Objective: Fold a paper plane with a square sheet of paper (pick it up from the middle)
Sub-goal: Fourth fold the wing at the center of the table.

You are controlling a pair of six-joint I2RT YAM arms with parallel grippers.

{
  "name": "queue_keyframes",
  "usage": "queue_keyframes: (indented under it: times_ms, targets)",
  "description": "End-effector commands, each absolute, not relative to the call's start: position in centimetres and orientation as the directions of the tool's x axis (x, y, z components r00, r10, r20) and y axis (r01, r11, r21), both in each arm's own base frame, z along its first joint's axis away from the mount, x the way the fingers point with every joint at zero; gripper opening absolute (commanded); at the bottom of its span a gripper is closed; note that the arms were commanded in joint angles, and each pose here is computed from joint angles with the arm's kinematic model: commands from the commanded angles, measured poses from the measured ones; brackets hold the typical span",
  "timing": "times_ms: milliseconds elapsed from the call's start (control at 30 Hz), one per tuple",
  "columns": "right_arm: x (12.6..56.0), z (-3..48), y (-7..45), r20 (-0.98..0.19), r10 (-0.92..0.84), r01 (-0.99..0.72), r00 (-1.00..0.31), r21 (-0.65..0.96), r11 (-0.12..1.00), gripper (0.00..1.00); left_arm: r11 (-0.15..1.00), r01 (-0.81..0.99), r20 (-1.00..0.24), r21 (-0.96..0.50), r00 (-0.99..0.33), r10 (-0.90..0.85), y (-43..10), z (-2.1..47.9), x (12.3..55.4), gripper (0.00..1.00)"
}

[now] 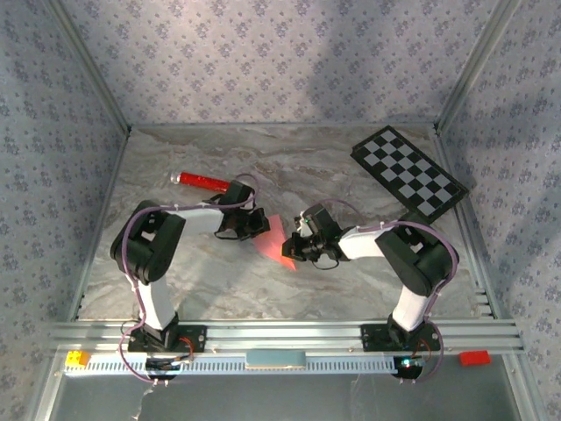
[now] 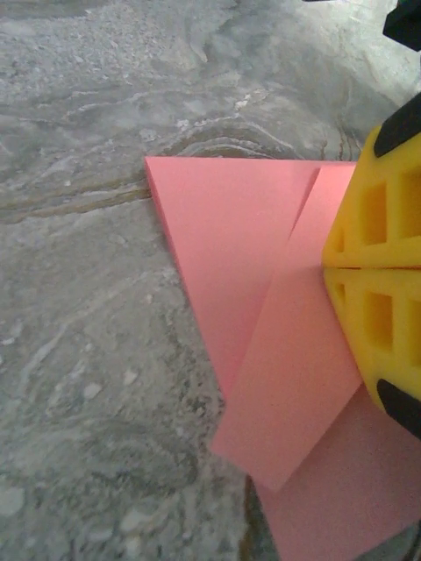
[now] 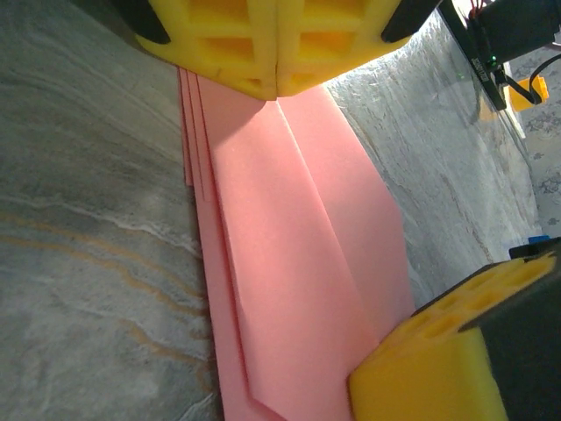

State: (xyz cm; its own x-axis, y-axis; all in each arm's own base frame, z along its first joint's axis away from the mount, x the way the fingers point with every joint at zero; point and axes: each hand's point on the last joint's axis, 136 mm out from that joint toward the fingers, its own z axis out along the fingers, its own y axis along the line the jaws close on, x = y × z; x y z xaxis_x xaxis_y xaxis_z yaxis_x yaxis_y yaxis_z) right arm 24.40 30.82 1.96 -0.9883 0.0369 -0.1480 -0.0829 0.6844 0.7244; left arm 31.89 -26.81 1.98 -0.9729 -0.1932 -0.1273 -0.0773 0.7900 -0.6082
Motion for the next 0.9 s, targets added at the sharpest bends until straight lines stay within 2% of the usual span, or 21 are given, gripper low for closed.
queue_keyframes:
  times_ms: [0, 200, 500, 667, 867]
  targets:
    - [21.6, -0.6, 28.0, -0.033, 0.005, -0.017, -0.999, 0.62, 0.784, 0.0, 0.822, -0.122, -0.099, -0.556, -0.972, -0.211, -25.4, -0.3, 31.1, 0.07]
    - [24.1, 4.2, 31.3, -0.121, -0.048, -0.119, -0.991, 0.692, 0.712, 0.0, 0.82, -0.121, -0.092, -0.559, -0.974, -0.207, -25.4, -0.4, 30.8, 0.06]
    - [26.9, 2.5, 33.9, -0.093, -0.026, -0.083, -0.995, 0.697, 0.713, 0.03, 0.817, -0.117, -0.085, -0.565, -0.976, -0.198, -25.6, -0.5, 30.7, 0.06]
    - [25.6, 0.2, 32.6, -0.049, -0.037, -0.06, -0.998, 0.653, 0.755, 0.04, 0.821, -0.117, -0.085, -0.559, -0.977, -0.197, -25.5, -0.5, 30.7, 0.06]
    - [24.2, 2.4, 31.9, -0.073, -0.05, -0.087, -0.996, 0.685, 0.724, 0.04, 0.827, -0.12, -0.081, -0.549, -0.977, -0.196, -25.2, -0.9, 30.4, 0.06]
